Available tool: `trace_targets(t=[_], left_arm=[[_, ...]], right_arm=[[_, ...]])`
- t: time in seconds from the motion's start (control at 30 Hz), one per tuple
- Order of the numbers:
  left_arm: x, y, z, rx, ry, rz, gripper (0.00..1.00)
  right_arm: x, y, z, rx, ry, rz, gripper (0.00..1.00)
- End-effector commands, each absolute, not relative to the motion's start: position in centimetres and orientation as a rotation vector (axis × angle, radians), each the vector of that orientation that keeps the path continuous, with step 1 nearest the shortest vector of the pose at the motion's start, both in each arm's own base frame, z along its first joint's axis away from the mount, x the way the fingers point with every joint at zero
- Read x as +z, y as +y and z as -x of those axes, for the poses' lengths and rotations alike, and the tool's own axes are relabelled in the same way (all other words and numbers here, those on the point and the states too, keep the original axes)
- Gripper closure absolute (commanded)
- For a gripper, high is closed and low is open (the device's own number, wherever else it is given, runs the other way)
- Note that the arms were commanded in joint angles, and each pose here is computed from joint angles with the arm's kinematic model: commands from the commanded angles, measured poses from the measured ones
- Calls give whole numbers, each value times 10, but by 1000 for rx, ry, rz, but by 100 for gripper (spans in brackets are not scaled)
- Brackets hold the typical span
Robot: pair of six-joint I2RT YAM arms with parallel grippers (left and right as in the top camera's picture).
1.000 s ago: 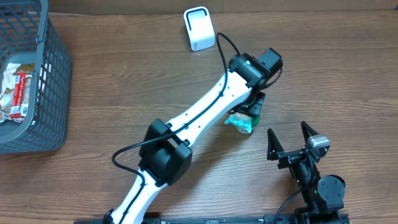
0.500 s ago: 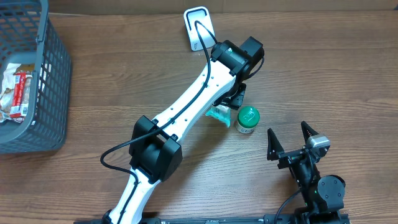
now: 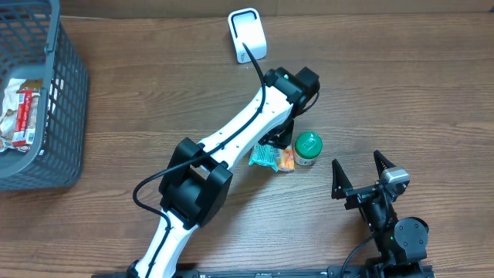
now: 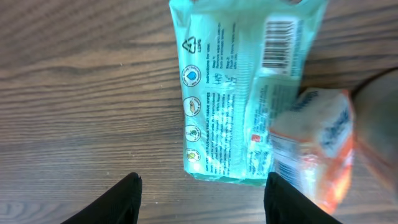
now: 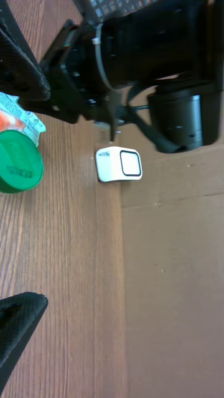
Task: Scan the item barcode
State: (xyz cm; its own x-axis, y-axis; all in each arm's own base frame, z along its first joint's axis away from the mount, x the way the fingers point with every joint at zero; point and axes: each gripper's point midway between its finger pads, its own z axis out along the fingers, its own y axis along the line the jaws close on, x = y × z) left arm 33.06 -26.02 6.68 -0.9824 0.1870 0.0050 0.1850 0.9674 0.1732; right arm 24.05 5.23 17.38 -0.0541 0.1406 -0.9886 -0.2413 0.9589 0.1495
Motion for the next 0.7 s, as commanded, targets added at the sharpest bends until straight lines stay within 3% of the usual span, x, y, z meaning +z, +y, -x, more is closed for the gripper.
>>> trace_targets(t=[0.0, 0.37, 0.67], left_arm=[[70, -258, -329, 270, 3089, -265, 45], [76, -261, -332, 148, 3132, -264, 46], [162, -236, -372, -53, 2949, -91, 42]], right_arm=[[171, 50, -241, 305, 1595, 66, 0], [171, 50, -241, 305, 1595, 66, 0], [171, 50, -241, 305, 1595, 66, 0]])
